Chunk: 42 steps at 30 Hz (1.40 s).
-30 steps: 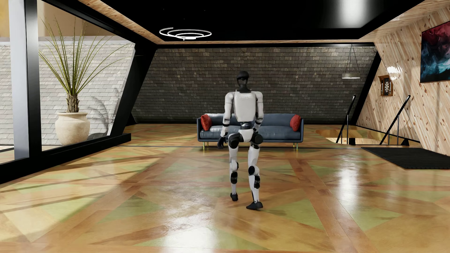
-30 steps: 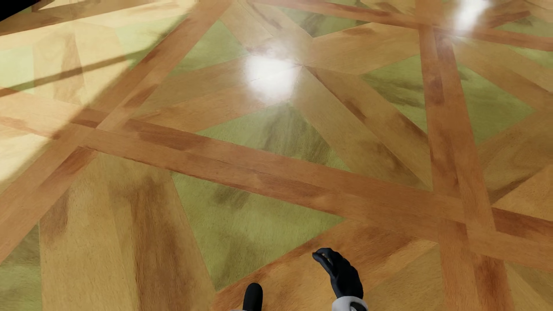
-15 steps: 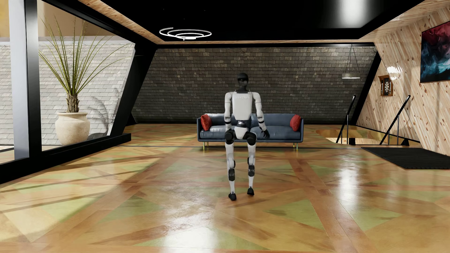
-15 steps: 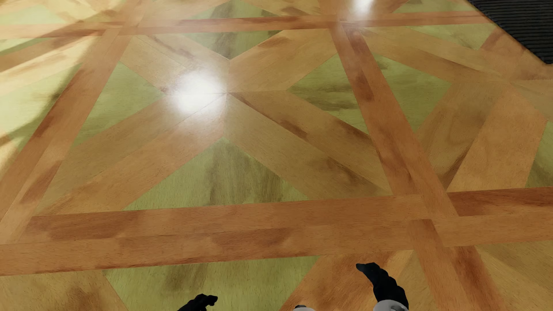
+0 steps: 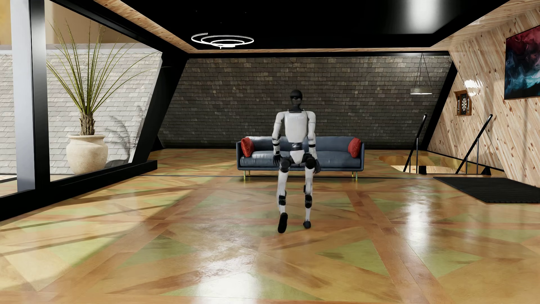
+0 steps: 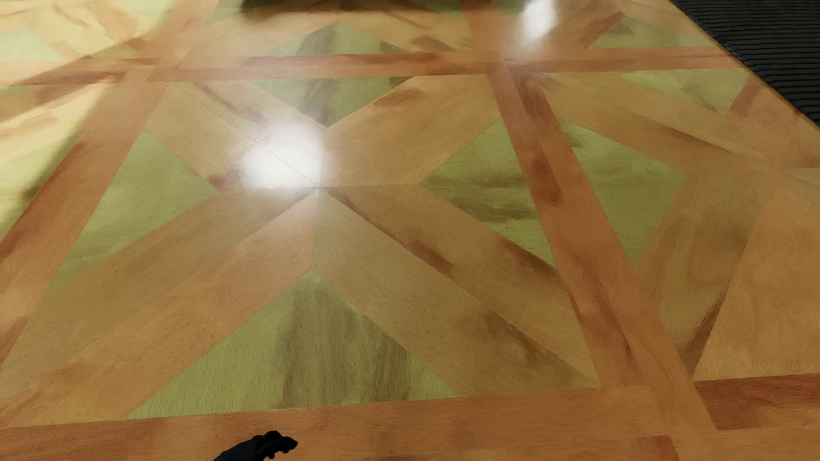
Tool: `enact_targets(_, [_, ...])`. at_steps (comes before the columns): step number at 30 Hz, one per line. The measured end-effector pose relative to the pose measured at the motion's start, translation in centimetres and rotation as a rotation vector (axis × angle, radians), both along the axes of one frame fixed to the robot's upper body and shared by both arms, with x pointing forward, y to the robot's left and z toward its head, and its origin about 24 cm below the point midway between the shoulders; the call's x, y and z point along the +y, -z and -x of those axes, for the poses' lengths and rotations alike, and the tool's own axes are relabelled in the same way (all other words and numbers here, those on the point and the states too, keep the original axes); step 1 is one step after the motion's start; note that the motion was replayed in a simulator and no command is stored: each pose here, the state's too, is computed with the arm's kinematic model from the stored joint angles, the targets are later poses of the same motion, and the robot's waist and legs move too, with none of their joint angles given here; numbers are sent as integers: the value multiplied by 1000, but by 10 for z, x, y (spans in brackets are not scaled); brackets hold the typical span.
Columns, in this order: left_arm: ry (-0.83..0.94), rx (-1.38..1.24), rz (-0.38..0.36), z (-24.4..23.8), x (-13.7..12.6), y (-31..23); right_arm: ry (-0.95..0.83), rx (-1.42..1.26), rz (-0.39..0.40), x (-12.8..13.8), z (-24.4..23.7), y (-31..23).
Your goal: Go to the dark sofa
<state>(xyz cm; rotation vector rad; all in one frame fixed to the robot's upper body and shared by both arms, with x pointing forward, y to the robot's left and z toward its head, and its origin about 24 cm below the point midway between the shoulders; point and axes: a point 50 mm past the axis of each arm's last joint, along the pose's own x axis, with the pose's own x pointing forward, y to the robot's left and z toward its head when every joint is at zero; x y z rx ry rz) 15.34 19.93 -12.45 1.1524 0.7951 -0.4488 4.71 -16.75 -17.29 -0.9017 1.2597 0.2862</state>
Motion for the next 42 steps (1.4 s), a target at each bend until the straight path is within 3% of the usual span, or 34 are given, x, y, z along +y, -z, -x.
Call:
enact_targets(3, [-122, -49, 10, 20, 13, -2, -234, -54, 25, 15, -48, -6])
enact_targets(6, [-299, -5, 2, 46, 16, 9, -324, -332, -16, 32, -126, -34])
enact_targets(10, [-287, 132, 1, 64, 8, 22, -355, -767, -123, 51, -196, -93])
enact_targets(13, [-319, 165, 25, 78, 0, 27, -451, -829, -134, 64, -212, -110])
enact_targets(15, [-313, 211, 33, 83, -8, 32, -492, -742, -89, 58, -202, -97])
enact_targets(18, [-308, 231, 50, 77, -17, 34, -420, -453, -34, 34, -153, -53])
enact_targets(20, [-326, 165, 70, 63, -20, 30, -550, -212, 28, 22, -121, -31])
enact_targets(22, [-326, 61, 88, 39, -23, 23, -662, -143, 106, 11, -105, -26])
enact_targets(23, [-315, 5, 93, 29, -22, 19, -596, -178, 115, 4, -101, -26])
enact_targets(26, [-282, -118, 93, -2, -22, 7, -280, -260, 32, -13, -82, -27])
enact_targets(31, [-169, -191, 88, -31, -24, -8, -234, -229, -5, -16, -61, -25])
enact_targets(33, [-153, -194, 91, -35, -26, -9, -175, -216, 28, -19, -48, -22])
enact_targets(35, [-167, -179, 90, -27, -27, -6, -194, -172, 96, -20, -32, -16])
enact_targets(37, [-206, -109, 73, -6, -21, 5, -199, -76, 108, -15, -14, -8])
enact_targets(40, [-214, 114, 21, 38, -11, 25, -133, -35, 55, -3, -9, -4])
enact_targets(42, [-63, 237, -5, 49, -7, 29, -153, -128, -3, 10, -28, -8])
